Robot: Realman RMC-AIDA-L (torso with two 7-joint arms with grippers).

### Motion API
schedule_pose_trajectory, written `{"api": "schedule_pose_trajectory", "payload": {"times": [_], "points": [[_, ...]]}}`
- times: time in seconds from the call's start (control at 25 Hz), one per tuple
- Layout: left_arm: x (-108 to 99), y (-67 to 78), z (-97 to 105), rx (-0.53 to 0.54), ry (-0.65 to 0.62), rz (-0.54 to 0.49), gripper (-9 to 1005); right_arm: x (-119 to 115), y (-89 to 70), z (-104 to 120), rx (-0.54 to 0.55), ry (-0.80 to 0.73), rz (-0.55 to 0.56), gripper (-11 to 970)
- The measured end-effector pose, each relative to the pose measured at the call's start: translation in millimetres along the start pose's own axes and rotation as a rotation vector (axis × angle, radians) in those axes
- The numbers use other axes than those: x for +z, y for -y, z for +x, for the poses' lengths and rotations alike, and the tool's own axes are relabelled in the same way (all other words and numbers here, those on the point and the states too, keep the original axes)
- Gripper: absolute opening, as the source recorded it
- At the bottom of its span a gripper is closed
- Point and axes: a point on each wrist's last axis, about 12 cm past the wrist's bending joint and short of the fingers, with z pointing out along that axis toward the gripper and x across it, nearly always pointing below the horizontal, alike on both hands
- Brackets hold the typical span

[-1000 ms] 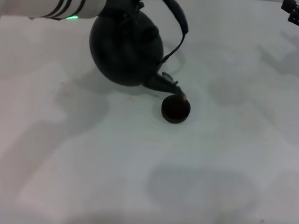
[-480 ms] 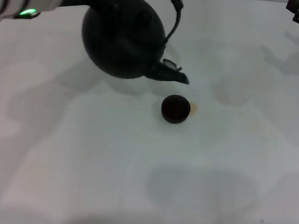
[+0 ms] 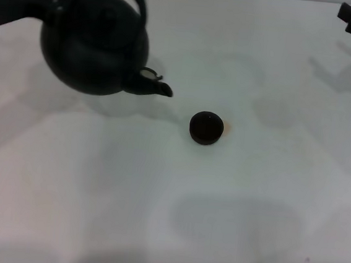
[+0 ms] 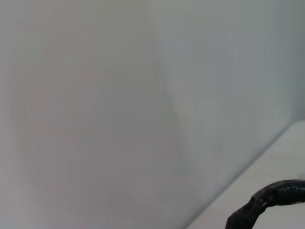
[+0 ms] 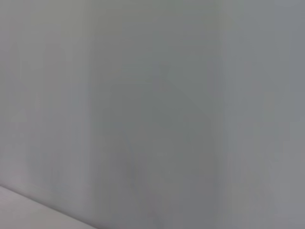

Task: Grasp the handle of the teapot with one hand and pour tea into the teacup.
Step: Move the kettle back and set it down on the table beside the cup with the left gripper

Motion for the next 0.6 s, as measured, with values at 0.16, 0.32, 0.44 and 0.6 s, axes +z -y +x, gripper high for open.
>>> {"api": "schedule_pose_trajectory", "payload": {"times": [0.16, 0.32, 0.44, 0.6], "points": [[-16, -3.3, 31, -0.063, 0.092, -0.007, 123, -3, 0.2, 3, 0.016, -0.008, 0.004, 876], [-28, -6.7, 57, -0.166, 0.194, -0.017, 124, -5, 1.0, 3, 0.035, -0.011, 0.006, 876], [-32, -6.4, 76, -0.24, 0.251, -0.024, 124, -6, 1.3, 3, 0.045, -0.015, 0.005, 876], [-31, -6.2, 95, -0.311, 0.262, -0.035, 123, -6, -1.0, 5, 0.041, -0.023, -0.011, 876]]}}
